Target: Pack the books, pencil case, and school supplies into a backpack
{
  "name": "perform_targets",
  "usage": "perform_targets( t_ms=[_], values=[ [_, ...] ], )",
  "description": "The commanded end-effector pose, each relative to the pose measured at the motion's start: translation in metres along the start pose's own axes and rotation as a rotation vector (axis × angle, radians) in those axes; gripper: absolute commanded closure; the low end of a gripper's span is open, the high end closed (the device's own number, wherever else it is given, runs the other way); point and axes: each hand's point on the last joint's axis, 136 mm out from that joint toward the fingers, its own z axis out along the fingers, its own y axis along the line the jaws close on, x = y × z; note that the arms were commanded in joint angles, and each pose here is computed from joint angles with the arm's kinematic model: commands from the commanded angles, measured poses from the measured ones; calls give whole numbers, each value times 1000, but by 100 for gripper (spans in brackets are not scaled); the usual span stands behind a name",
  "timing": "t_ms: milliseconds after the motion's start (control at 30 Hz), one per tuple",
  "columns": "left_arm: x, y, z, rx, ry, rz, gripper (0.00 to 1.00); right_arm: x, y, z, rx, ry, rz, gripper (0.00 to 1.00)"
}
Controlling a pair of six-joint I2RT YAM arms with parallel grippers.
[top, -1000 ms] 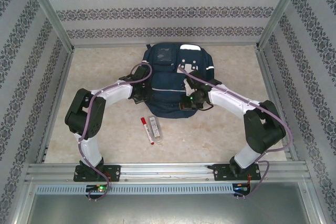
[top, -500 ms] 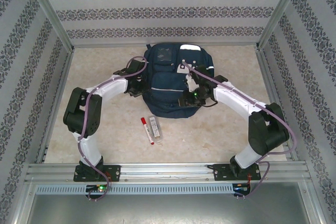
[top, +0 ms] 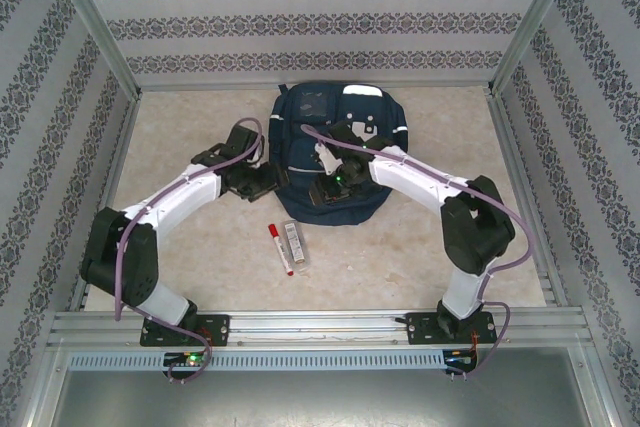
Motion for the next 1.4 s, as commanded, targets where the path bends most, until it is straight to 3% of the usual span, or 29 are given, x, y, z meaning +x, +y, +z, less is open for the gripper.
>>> perform_targets(
  t_ms=[0,467,733,867,900,933,967,1067,1367],
  values=[
    [21,1,14,7,62,-56,46,-1,-8,1,65,17,-29,58],
    [15,-10,53,18,60,-112,41,6,-9,20,89,62,-23,76],
    [9,9,69,-71,-3,-143,42,11,-9,16,88,55,-8,100],
    [6,17,73,-106,-22,-133,44,13,-9,11,85,43,1,100],
    [5,19,74,-113,-26,-130,47,13,-9,10,84,40,2,100],
    [5,24,78,-139,-26,-108,59,15,-10,6,90,33,20,100],
    [3,29,80,-167,-27,-80,80,20,-17,-1,105,22,58,100],
    [-3,36,77,-207,-49,-43,97,26,-33,-10,151,0,117,100],
    [-36,55,58,-220,-71,-47,100,43,-92,-37,241,-105,244,100]
  ],
)
